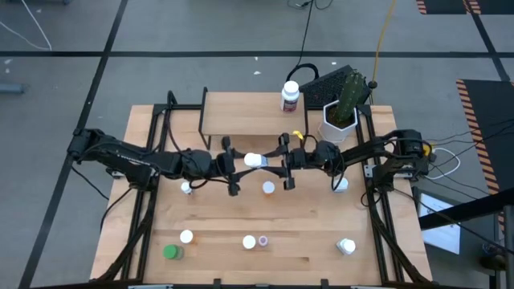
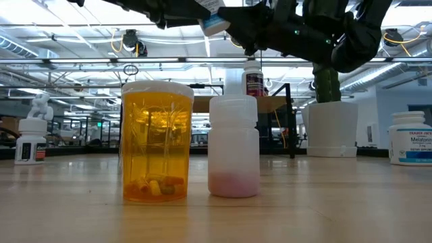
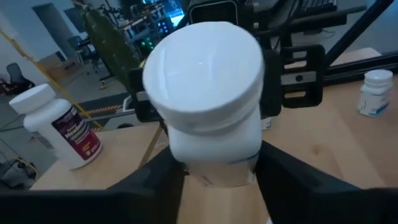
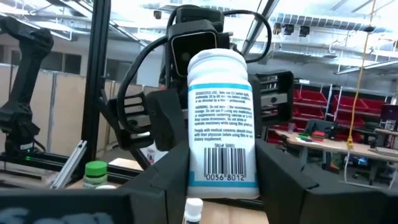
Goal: Pick and place medicine bottles onto shelf by color
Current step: Put the top left white blue pill bottle on the shelf
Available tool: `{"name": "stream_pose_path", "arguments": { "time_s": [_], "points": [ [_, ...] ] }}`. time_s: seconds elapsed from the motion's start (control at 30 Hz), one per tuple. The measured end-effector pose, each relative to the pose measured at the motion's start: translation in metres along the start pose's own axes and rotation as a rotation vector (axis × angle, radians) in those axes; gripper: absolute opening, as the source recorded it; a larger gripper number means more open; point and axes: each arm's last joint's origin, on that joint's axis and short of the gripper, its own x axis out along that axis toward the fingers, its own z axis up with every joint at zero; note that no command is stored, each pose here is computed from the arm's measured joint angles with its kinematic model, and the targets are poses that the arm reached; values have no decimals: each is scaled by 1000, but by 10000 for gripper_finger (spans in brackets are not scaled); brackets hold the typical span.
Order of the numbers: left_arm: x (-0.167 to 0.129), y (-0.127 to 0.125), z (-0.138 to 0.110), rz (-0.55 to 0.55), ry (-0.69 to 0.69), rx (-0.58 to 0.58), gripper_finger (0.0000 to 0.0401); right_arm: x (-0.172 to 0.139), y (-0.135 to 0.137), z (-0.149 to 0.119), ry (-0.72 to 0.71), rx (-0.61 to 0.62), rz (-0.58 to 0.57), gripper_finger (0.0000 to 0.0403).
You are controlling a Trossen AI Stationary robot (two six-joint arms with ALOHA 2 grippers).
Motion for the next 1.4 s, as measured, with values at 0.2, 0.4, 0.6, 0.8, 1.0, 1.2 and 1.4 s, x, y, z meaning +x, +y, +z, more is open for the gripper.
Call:
{"name": "stream_pose_path", "arguments": {
  "time_s": [0.2, 0.4, 0.6, 0.8, 1.0, 1.2, 1.4],
  "points": [
    [0, 1, -2, 3, 26, -6, 139, 0, -1, -2, 40, 52, -44, 170],
    [-1, 11, -11, 141, 134, 30, 172, -3, -14, 5, 214, 78, -209, 228],
    [3, 26, -26, 124, 242, -13, 152, 3, -19, 33, 452, 59, -193, 278],
    [4, 31, -32, 36, 269, -68, 149, 21, -27, 64, 637, 13, -157, 290],
    [4, 32, -33, 17, 274, -71, 160, 47, -34, 72, 708, -38, -77, 291],
    [4, 32, -35, 12, 287, -63, 155, 59, -36, 70, 667, -30, -20, 291],
    [4, 31, -36, 9, 299, -58, 158, 64, -39, 71, 596, 2, 32, 285]
  ]
}}
